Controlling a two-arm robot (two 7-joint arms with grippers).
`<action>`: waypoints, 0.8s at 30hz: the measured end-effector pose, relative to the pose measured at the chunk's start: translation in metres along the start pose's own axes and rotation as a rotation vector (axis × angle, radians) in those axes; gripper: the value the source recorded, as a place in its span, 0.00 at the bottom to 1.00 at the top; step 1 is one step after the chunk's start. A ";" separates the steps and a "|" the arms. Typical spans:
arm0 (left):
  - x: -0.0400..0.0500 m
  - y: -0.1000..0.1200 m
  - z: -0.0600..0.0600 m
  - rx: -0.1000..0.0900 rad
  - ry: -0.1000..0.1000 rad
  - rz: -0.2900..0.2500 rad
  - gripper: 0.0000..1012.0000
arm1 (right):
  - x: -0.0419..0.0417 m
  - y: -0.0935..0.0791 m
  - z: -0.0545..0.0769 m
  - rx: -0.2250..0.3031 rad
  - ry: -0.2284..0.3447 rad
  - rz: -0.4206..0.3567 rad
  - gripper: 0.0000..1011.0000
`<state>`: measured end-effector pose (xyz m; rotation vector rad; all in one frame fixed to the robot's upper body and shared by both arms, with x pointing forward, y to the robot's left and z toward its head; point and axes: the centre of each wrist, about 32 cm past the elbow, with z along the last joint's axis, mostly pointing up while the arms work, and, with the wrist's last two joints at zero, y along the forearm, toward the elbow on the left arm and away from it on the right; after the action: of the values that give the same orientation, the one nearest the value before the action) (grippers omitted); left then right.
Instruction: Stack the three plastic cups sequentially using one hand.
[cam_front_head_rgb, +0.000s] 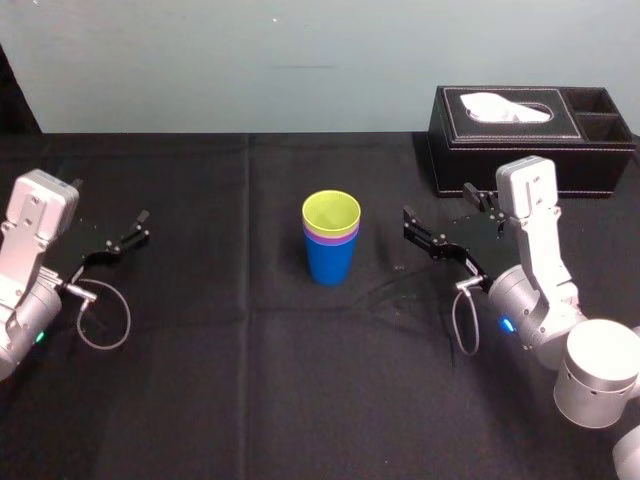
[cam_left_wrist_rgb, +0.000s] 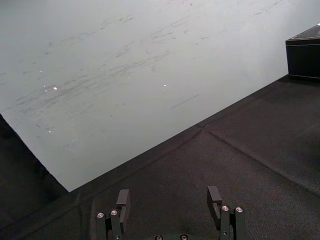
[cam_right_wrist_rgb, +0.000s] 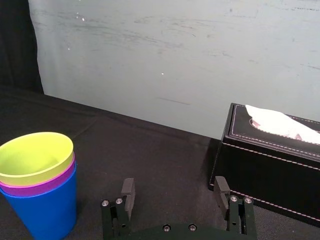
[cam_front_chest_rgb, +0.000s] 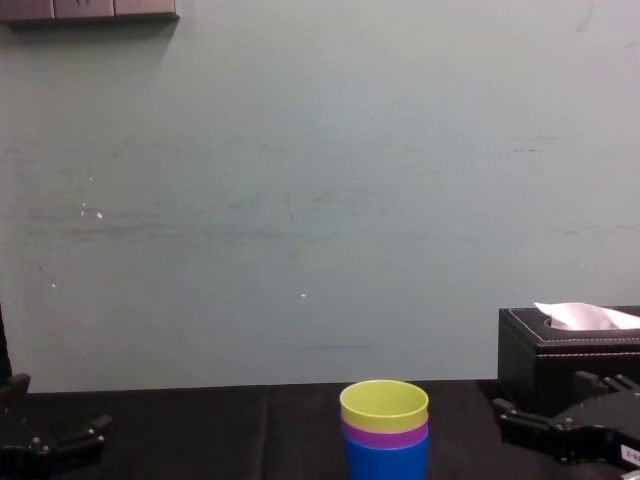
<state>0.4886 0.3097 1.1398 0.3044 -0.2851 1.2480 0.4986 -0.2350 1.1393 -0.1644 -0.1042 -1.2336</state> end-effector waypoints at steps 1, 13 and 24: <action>0.0000 0.000 0.000 0.000 0.000 0.000 1.00 | 0.0000 0.000 0.000 0.000 0.000 0.000 0.99; 0.0000 0.000 0.000 0.000 0.000 0.000 1.00 | 0.0000 0.000 0.000 0.000 0.000 0.000 0.99; 0.0000 0.000 0.000 0.000 0.000 0.000 1.00 | 0.0000 0.000 0.000 0.000 0.000 0.000 0.99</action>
<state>0.4886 0.3096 1.1398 0.3044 -0.2852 1.2479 0.4986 -0.2350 1.1393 -0.1645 -0.1042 -1.2337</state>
